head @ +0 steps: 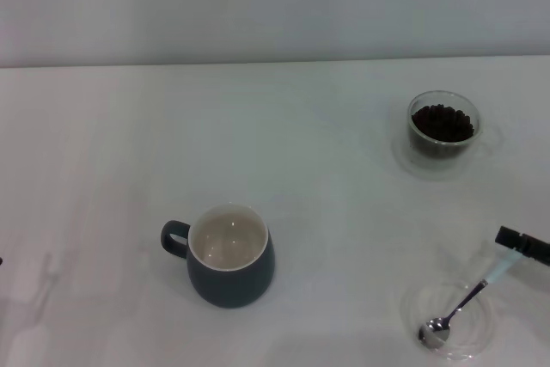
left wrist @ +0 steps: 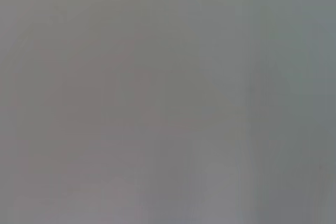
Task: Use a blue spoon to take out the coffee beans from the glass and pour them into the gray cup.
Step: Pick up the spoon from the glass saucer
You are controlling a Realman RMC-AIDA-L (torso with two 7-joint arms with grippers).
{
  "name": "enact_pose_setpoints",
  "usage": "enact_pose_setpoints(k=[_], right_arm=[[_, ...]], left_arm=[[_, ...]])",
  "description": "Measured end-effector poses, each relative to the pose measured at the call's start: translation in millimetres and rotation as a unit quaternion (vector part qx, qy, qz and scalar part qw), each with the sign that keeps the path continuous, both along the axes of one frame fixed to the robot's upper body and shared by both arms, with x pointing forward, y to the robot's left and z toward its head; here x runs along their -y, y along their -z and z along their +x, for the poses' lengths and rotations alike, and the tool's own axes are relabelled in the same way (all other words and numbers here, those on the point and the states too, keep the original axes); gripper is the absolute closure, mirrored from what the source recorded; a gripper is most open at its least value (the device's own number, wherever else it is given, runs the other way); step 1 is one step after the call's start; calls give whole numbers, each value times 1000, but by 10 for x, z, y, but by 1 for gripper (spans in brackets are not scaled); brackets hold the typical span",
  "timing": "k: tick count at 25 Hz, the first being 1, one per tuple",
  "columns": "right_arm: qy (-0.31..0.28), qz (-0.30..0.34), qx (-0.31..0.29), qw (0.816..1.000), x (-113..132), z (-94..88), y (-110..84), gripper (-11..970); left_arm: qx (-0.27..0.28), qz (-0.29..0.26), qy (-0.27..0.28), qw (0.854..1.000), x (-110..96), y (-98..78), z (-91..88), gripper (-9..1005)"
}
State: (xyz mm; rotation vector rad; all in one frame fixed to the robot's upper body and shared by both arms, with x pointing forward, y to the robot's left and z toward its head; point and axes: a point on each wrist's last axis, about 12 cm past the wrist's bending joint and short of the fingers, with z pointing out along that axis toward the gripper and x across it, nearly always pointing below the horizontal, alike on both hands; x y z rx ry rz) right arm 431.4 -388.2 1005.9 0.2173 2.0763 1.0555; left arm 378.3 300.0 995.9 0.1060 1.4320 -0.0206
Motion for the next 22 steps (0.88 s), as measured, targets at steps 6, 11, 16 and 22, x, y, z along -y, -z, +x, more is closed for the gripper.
enact_pose_setpoints(k=[6, 11, 16, 22], right_arm=[[-20, -5, -11, 1000, -57, 32, 19, 92], [-16, -2, -14, 1000, -68, 10, 35, 98], [-13, -1, -14, 1000, -62, 3, 37, 212], [-12, 0, -12, 1000, -64, 10, 34, 473]], left_arm=[[1, 0, -2, 1000, -6, -2, 3, 105], [0, 0, -5, 1000, -13, 0, -8, 104], [0, 0, -6, 1000, -16, 0, -13, 105], [1, -1, -6, 1000, -15, -2, -10, 104]])
